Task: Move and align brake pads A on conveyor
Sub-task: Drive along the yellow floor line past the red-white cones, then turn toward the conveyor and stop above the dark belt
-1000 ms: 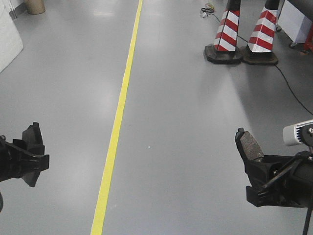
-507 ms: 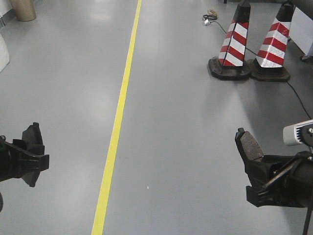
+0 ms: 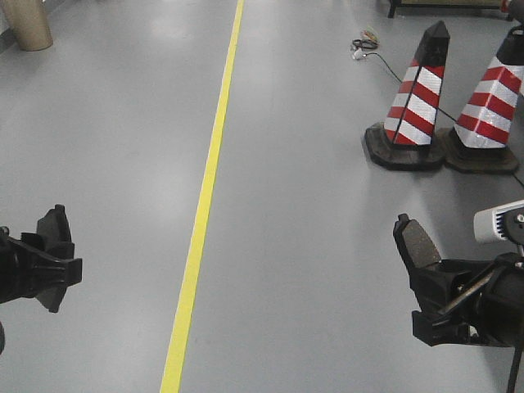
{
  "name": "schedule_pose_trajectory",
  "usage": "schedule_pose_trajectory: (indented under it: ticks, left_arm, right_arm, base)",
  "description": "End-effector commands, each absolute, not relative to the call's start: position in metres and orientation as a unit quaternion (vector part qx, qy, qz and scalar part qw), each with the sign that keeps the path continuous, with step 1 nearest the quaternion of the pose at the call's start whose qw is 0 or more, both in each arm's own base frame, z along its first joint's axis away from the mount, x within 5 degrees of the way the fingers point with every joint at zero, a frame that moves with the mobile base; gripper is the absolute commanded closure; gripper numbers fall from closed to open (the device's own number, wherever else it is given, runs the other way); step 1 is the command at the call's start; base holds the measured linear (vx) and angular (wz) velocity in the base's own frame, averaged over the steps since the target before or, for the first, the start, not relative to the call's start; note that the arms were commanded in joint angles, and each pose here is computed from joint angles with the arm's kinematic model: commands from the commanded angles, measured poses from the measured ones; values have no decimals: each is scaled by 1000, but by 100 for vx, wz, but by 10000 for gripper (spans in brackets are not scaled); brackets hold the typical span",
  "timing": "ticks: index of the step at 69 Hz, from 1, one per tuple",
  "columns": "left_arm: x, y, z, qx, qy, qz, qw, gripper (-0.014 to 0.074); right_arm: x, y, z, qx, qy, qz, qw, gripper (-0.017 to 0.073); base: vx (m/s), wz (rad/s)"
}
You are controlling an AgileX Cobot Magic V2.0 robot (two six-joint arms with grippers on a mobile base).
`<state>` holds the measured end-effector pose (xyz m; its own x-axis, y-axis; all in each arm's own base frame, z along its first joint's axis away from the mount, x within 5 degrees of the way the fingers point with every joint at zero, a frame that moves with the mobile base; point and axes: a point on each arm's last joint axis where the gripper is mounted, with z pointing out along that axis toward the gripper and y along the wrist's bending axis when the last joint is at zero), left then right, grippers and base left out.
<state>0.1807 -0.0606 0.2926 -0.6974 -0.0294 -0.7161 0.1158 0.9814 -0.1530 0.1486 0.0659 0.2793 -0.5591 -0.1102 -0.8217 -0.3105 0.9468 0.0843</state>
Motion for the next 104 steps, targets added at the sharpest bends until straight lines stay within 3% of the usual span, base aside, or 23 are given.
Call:
schedule_pose_trajectory:
  ticks: [1,104]
  left_arm:
    - [184,-63,310,27,891,-113,440,395]
    - [184,-63,310,27,891,-113,440,395]
  right_arm:
    - [153,68,298,-125,844,123,506,482]
    - [153,68,298,-125,844,123,506,482]
  base:
    - [68,2]
    - [64,-4]
